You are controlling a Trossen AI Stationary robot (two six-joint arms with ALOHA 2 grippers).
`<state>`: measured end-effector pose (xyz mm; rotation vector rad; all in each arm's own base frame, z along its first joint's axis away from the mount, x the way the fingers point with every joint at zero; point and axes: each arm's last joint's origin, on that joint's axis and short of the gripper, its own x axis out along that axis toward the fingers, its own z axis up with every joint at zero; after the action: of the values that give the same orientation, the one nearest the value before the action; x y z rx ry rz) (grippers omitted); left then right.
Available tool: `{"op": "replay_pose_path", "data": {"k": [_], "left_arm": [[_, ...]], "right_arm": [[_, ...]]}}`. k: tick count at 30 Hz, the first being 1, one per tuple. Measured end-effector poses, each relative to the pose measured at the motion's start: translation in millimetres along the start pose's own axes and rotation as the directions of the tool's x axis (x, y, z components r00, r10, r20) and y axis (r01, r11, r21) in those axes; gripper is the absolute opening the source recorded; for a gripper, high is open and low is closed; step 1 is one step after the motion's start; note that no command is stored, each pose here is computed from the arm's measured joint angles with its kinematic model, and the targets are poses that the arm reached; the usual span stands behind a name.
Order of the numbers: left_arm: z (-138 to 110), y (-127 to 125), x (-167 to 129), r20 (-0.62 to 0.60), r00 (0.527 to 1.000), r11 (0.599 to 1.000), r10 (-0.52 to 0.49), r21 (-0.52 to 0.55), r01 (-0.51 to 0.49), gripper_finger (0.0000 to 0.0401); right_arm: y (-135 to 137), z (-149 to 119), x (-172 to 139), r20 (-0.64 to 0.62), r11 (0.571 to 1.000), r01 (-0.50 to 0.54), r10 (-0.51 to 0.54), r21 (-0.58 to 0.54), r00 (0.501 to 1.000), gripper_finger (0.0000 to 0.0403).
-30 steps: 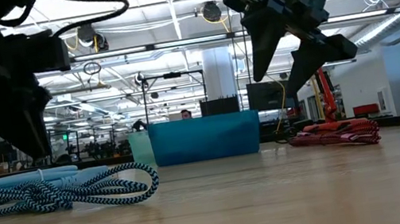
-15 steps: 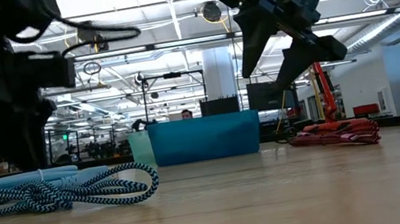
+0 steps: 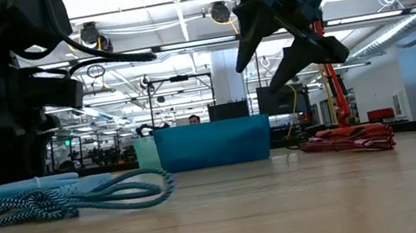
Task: Pick & Place USB Port
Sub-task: Put the top blue display cable into the green bin
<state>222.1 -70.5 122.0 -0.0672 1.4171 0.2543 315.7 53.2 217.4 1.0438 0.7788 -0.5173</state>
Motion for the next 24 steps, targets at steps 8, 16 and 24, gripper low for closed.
{"op": "replay_pose_path", "data": {"k": [8, 16, 24], "left_arm": [[-1.2, 9.2, -11.3, -0.017, 1.0, 0.994, 0.003, -0.109, -0.005, 0.0033], [15.0, 39.2, -74.5, 0.096, 0.982, 0.965, 0.163, -0.223, -0.138, 0.0032], [64.7, 104.4, -140.2, 0.247, 0.94, 0.903, 0.234, -0.413, -0.116, 0.0032]], "right_arm": [[2.6, 0.3, -0.1, 0.006, 1.0, -0.025, 0.025, -0.006, 1.0, 0.0238], [3.5, -0.5, -0.4, 0.004, 0.999, -0.031, 0.031, -0.02, 1.0, 0.0238], [7.3, 0.5, -0.5, 0.01, 0.997, -0.071, 0.072, -0.043, 0.997, 0.0238]]}}
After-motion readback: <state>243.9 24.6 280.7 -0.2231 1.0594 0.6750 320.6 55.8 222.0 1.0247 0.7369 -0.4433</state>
